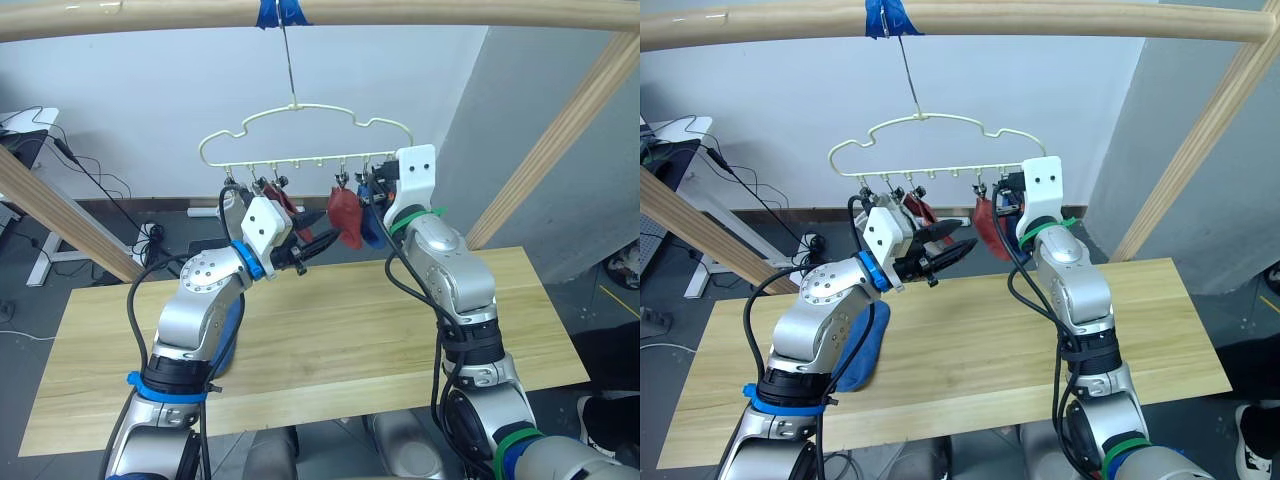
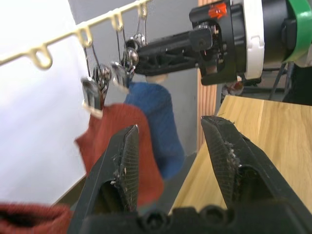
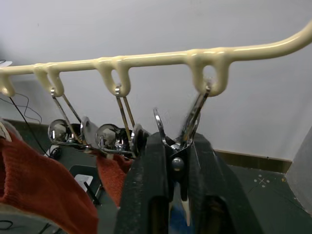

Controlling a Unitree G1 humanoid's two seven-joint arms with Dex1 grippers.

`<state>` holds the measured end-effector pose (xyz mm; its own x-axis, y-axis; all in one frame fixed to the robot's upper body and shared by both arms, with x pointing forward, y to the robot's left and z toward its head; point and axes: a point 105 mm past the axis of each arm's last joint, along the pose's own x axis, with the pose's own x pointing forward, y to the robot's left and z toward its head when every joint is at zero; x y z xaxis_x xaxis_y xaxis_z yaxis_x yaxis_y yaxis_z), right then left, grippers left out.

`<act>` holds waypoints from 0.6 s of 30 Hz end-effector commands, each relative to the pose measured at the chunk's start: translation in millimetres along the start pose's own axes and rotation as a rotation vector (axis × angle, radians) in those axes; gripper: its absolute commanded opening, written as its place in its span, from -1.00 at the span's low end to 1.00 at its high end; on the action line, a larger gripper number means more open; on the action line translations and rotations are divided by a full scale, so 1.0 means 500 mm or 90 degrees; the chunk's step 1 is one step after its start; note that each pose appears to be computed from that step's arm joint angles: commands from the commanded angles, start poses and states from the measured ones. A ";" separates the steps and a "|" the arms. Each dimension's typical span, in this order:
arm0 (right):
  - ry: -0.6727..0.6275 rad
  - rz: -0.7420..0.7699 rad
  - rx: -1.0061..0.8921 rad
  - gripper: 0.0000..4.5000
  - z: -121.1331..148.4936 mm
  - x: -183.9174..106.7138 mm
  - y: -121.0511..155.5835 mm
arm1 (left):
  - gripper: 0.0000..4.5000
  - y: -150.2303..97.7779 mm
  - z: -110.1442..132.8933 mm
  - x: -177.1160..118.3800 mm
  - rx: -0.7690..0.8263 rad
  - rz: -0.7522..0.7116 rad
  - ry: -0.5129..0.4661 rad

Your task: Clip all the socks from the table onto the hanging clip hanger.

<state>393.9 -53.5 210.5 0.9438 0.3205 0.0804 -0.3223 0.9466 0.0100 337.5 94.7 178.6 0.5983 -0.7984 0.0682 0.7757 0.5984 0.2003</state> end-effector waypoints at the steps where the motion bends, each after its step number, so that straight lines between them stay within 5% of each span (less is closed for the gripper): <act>1: -0.053 0.011 -0.008 -0.85 0.045 -0.002 0.009 | 0.01 -0.004 0.018 0.001 0.019 -0.002 -0.019; 9: -0.051 0.010 -0.005 -0.85 0.040 -0.004 0.008 | 0.01 -0.009 0.015 0.000 0.016 -0.005 -0.018; 13: -0.044 0.011 -0.014 -0.35 0.034 -0.005 0.008 | 0.01 -0.010 0.016 0.001 0.015 -0.006 -0.018; 18: -0.038 0.010 -0.031 -0.35 0.030 -0.006 0.009 | 0.01 -0.011 0.015 0.001 0.015 -0.006 -0.017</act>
<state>393.7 -53.9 209.9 0.9435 0.3217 0.0802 -0.3211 0.9468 -0.0205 337.1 95.4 176.4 0.6022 -0.7958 0.0632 0.7741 0.6015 0.1976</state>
